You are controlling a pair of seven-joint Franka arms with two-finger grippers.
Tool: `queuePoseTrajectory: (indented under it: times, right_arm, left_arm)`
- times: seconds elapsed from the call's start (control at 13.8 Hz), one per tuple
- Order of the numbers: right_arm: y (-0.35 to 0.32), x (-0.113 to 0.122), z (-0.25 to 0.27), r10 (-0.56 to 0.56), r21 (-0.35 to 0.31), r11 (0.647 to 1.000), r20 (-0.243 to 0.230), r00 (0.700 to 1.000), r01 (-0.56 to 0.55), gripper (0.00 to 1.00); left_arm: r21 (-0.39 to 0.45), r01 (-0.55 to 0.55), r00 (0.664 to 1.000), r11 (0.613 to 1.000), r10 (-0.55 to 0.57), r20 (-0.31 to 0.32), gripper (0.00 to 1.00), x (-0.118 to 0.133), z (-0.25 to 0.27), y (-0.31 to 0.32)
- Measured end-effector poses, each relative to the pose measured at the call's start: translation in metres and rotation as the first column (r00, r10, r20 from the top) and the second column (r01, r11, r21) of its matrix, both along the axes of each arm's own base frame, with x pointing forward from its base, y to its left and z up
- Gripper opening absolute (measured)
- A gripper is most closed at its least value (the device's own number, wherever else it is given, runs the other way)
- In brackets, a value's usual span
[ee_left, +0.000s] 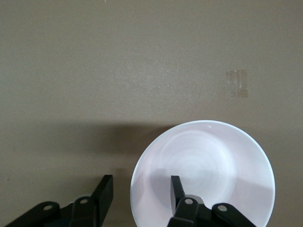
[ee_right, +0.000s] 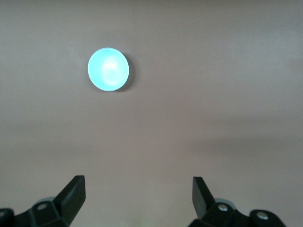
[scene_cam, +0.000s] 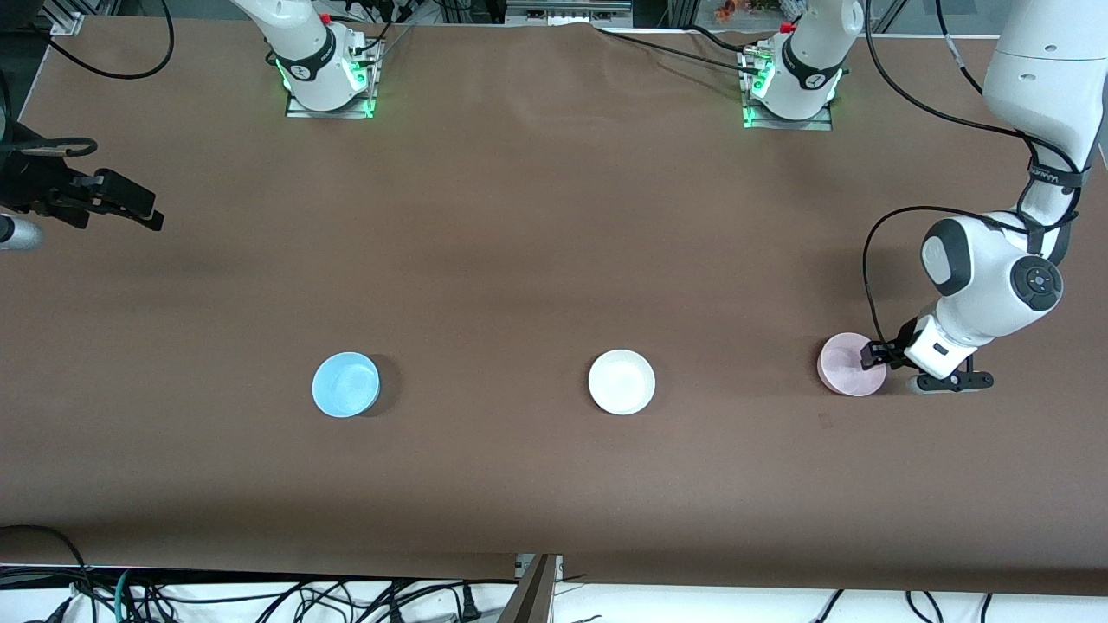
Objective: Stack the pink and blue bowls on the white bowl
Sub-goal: 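Close the left gripper on the pink bowl's rim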
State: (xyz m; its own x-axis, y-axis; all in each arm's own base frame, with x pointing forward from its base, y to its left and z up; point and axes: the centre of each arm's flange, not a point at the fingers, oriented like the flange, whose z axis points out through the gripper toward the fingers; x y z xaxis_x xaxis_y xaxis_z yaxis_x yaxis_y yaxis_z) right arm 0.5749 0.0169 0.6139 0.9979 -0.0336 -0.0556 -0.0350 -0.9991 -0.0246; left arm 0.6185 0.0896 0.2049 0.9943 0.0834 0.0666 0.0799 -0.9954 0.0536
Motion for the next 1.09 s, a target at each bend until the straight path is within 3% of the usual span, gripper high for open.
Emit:
queuePoseTrajectory:
  times: [0.29, 1.09]
  right_arm:
    - [0.003, -0.006, 0.001, 0.008, -0.007, 1.000, -0.029, 1.000, -0.009, 1.00]
    - [0.014, -0.011, 0.002, 0.029, -0.009, 1.000, -0.032, 0.999, -0.030, 1.00]
  left_arm:
    - [0.000, 0.001, 1.000, 1.000, -0.001, 0.002, 0.52, 0.000, 0.000, 0.000]
    - [0.002, 0.002, 1.000, 1.000, -0.002, 0.001, 0.44, 0.001, 0.012, 0.000]
